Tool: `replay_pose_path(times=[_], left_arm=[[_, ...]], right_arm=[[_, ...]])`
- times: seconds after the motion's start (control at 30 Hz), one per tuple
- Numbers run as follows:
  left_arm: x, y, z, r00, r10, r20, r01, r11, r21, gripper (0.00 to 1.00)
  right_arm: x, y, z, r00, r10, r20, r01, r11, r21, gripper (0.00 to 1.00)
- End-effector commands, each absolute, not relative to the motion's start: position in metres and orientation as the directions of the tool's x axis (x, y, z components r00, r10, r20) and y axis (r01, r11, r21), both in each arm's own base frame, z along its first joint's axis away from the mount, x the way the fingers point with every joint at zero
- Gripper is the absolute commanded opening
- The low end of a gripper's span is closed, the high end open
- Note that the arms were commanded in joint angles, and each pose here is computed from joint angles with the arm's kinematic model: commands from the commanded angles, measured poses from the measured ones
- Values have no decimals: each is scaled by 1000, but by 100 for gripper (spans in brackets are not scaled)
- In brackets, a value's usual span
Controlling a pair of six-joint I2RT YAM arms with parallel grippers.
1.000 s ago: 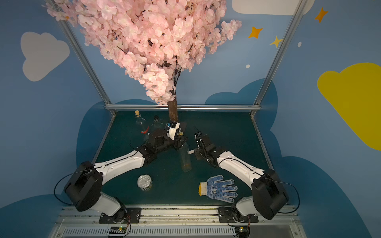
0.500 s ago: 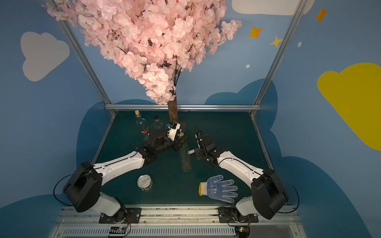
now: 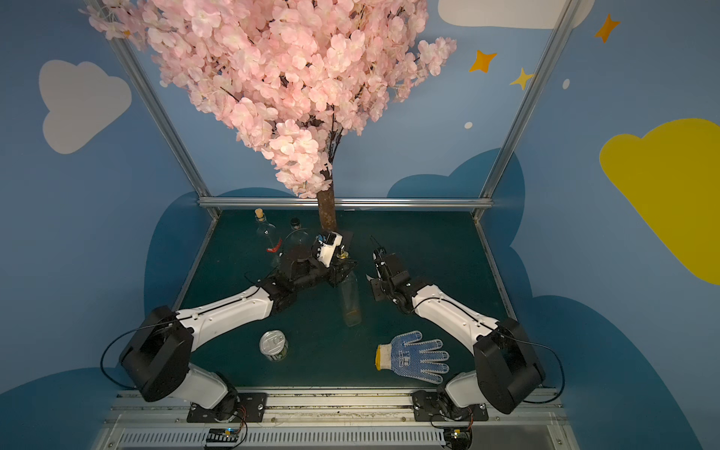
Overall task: Remove the label from the bottle
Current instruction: Tear open the label from the bottle, then place the bottle at the center of the board.
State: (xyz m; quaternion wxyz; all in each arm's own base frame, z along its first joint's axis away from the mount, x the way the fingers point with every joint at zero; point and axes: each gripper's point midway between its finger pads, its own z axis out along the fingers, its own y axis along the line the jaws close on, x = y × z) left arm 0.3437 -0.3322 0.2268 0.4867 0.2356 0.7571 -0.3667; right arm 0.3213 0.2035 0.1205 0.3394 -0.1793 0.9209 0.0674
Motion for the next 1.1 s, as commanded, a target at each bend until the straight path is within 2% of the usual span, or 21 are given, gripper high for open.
replay_pose_path(times=[0.0, 0.43, 0.8, 1.0, 1.07], left_arm=[[332, -333, 232, -413, 12, -911, 736, 594, -325, 2], [337, -332, 261, -304, 23, -953, 744, 630, -222, 2], [349, -326, 282, -201, -5, -980, 717, 681, -150, 2], [360, -323, 295, -142, -28, -989, 690, 713, -120, 2], [363, -323, 299, -124, -33, -992, 685, 720, -110, 2]], right_arm=[[322, 203, 115, -713, -284, -641, -376, 927, 7, 0], [335, 225, 104, -738, -273, -617, -407, 909, 85, 0], [353, 229, 89, -757, -257, -601, -391, 915, 102, 15], [366, 224, 80, -750, -264, -607, -375, 925, 61, 28], [367, 225, 76, -752, -275, -600, -381, 923, 54, 38]])
